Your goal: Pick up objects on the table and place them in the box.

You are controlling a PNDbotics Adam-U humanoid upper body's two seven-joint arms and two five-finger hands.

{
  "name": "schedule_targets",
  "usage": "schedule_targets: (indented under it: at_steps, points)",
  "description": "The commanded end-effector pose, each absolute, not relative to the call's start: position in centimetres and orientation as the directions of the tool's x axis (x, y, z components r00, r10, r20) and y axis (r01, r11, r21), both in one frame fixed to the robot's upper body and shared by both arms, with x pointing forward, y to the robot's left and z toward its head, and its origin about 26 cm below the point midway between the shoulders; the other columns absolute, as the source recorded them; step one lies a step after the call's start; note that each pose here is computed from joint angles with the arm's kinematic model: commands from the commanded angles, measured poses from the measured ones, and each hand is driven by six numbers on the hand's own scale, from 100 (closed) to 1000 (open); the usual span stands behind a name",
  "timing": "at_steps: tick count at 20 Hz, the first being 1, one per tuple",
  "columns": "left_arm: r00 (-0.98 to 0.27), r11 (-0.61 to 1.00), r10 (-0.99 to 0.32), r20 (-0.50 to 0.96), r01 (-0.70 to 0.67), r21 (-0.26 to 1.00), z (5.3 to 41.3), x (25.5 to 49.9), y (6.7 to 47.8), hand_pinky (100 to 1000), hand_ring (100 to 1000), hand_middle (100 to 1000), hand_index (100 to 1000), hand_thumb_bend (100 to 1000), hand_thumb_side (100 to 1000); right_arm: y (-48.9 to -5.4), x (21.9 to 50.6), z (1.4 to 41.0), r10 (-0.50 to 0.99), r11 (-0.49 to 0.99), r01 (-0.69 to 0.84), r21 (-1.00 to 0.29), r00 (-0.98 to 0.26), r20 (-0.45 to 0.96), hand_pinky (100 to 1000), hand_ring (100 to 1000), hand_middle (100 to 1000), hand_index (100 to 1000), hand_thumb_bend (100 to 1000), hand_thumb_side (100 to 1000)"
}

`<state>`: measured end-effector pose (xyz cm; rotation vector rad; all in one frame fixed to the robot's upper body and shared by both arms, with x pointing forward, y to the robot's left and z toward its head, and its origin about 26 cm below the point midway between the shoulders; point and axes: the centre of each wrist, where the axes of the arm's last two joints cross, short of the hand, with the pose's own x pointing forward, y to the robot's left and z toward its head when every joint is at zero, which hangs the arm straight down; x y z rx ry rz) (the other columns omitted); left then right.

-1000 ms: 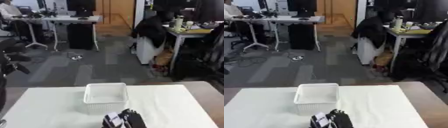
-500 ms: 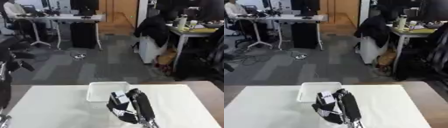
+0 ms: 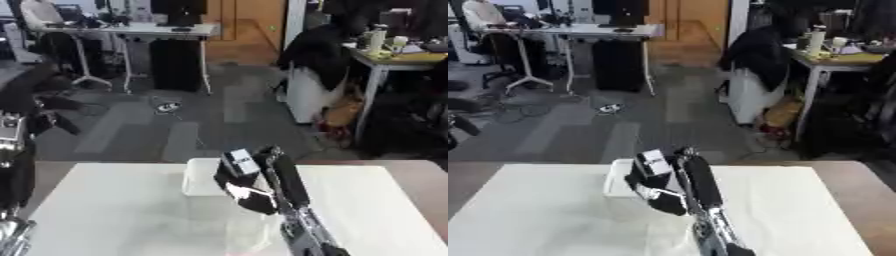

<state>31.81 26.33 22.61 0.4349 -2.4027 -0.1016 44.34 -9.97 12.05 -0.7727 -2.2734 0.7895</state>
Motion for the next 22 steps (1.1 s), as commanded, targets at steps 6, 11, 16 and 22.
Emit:
schedule_targets:
  at_steps: [6,11,16,22]
  points:
    - [-0.738,0.945,-0.325,0.591,-0.272,0.181,23.7,31.7,26.0,383,607,683,871,245,1000,-9.5,45.6,15.8,0.697,0.632,0.406,-0.66,-0.671,0.255,100,100,100,158,565,709]
    - [-0.744,0.949,-0.313,0.59,-0.265,0.17,23.8,31.8,25.7,383,607,682,871,245,1000,-10.1,46.7,16.2,0.732,0.594,0.455,-0.663,-0.648,0.211,100,100,100,130,560,712]
    - [-0.753,0.956,-0.293,0.589,-0.249,0.157,24.0,31.8,25.3,383,606,682,871,245,1000,-10.9,48.0,16.8,0.779,0.54,0.516,-0.665,-0.606,0.162,100,100,100,124,556,718]
    - [-0.763,0.96,-0.278,0.583,-0.236,0.149,24.3,31.9,24.9,386,607,683,871,242,1000,-12.5,49.0,16.3,0.84,0.457,0.579,-0.675,-0.531,0.113,100,100,101,124,548,724]
